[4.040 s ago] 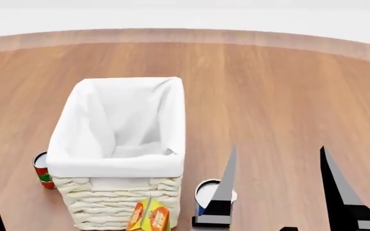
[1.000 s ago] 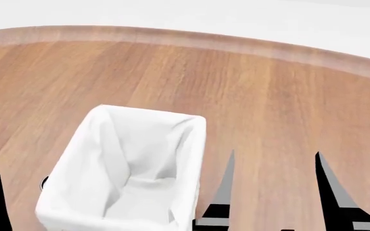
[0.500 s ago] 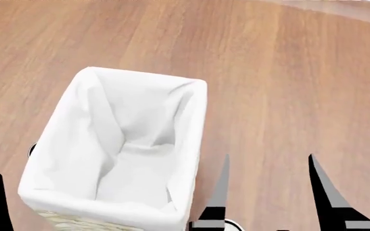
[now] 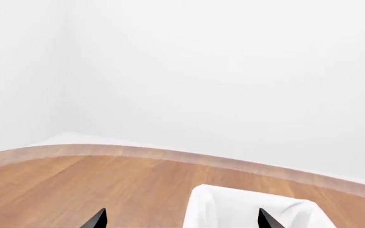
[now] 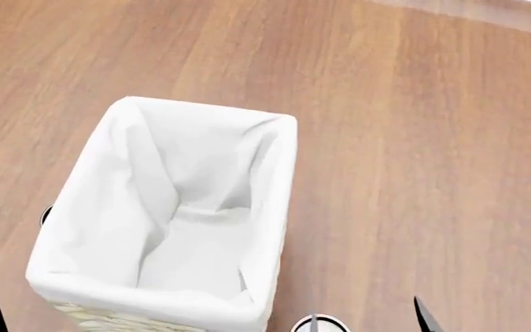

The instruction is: Pick up the butter and put it in the basket.

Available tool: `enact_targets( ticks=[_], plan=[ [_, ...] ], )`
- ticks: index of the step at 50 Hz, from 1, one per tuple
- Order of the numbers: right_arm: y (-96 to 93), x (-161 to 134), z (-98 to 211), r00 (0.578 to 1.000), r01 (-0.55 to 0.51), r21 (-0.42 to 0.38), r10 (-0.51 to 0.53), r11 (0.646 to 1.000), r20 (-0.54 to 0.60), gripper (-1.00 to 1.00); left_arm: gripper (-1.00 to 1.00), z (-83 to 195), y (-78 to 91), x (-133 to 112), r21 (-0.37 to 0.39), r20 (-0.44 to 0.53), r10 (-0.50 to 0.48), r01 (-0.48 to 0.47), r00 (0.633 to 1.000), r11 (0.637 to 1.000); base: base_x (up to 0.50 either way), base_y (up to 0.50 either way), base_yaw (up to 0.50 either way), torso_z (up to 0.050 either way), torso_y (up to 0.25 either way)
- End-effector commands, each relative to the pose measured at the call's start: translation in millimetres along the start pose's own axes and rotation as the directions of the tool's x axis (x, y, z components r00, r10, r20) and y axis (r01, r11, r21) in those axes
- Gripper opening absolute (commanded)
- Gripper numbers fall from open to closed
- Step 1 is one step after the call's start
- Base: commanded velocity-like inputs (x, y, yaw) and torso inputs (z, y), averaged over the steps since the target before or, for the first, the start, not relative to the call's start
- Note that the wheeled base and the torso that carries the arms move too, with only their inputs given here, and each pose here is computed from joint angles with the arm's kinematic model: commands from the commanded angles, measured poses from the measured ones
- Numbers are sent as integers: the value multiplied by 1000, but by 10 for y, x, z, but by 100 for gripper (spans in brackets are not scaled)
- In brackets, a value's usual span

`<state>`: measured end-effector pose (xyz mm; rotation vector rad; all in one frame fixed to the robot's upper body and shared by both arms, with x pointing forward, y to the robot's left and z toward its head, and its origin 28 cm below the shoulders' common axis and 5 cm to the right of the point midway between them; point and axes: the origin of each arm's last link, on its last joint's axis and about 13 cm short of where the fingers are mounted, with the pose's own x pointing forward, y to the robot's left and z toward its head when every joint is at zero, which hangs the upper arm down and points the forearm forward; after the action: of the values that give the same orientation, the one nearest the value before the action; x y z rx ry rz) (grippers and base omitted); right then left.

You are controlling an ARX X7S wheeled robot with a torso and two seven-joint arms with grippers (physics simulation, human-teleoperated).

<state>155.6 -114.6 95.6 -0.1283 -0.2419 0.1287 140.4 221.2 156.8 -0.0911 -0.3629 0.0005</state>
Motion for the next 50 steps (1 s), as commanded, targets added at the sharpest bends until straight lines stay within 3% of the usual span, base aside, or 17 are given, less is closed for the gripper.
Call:
enact_targets(
  ticks=[1, 12, 38, 50],
  plan=[
    [-69, -207, -285, 997, -72, -45, 71, 996, -22, 100, 100, -6, 0, 15, -46, 29, -28, 30, 999, 999, 0, 0, 0, 0, 0],
    [-146, -458, -467, 984, -161, -87, 153, 983, -96, 100, 100, 15, -4, 7, -47, 35, -29, 31, 999, 998, 0, 0, 0, 0, 0],
    [-62, -647, -547, 968, -227, -40, 221, 973, -122, 100, 100, 27, -5, 3, -48, 44, -28, 30, 999, 998, 0, 0, 0, 0, 0],
    [-73, -720, -747, 951, -256, 7, 253, 967, -178, 100, 100, 34, 1, 3, -55, 43, -30, 32, 999, 998, 0, 0, 0, 0, 0]
  ],
)
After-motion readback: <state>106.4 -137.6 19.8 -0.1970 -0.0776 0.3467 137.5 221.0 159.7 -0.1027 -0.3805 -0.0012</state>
